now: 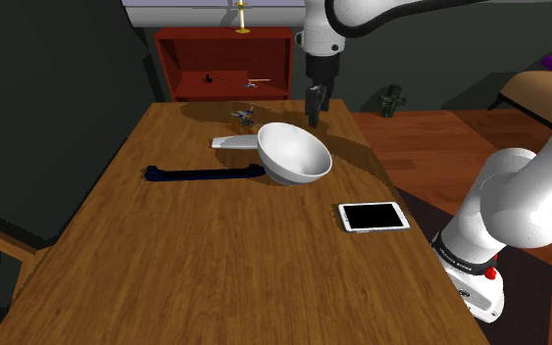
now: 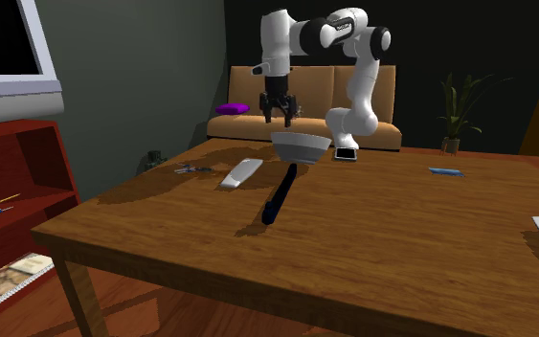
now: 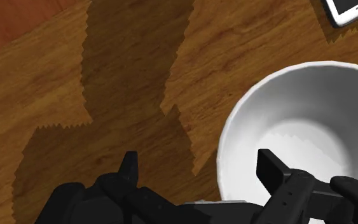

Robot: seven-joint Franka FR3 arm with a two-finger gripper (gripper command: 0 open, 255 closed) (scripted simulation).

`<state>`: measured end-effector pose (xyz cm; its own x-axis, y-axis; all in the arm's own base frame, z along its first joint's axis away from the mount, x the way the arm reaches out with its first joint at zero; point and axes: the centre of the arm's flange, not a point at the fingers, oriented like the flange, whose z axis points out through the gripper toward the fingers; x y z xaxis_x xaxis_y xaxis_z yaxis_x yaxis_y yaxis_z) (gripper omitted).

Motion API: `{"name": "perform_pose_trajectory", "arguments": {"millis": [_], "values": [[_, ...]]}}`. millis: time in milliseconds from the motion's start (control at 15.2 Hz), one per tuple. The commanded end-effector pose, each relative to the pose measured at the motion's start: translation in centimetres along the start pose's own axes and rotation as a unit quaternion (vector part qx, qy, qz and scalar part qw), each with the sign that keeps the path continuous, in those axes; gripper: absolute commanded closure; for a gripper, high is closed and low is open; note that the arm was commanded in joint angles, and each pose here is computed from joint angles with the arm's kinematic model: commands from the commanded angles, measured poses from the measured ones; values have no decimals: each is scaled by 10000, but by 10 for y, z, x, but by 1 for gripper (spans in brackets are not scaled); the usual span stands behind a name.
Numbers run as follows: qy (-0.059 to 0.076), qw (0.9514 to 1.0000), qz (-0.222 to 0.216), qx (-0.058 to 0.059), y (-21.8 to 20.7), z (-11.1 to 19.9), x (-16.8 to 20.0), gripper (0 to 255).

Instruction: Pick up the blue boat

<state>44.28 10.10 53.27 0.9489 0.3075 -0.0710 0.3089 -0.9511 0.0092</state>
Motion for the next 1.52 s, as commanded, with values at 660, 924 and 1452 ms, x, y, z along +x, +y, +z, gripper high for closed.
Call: {"name": "perform_pose_trajectory", "arguments": {"millis": [660, 924, 1452], "values": [[128, 9915, -1296, 52, -98, 23, 119, 0], [170, 9849, -1722, 69, -136, 29, 153, 0], [248, 9672, -2528, 99, -217, 40, 207, 0]]}}
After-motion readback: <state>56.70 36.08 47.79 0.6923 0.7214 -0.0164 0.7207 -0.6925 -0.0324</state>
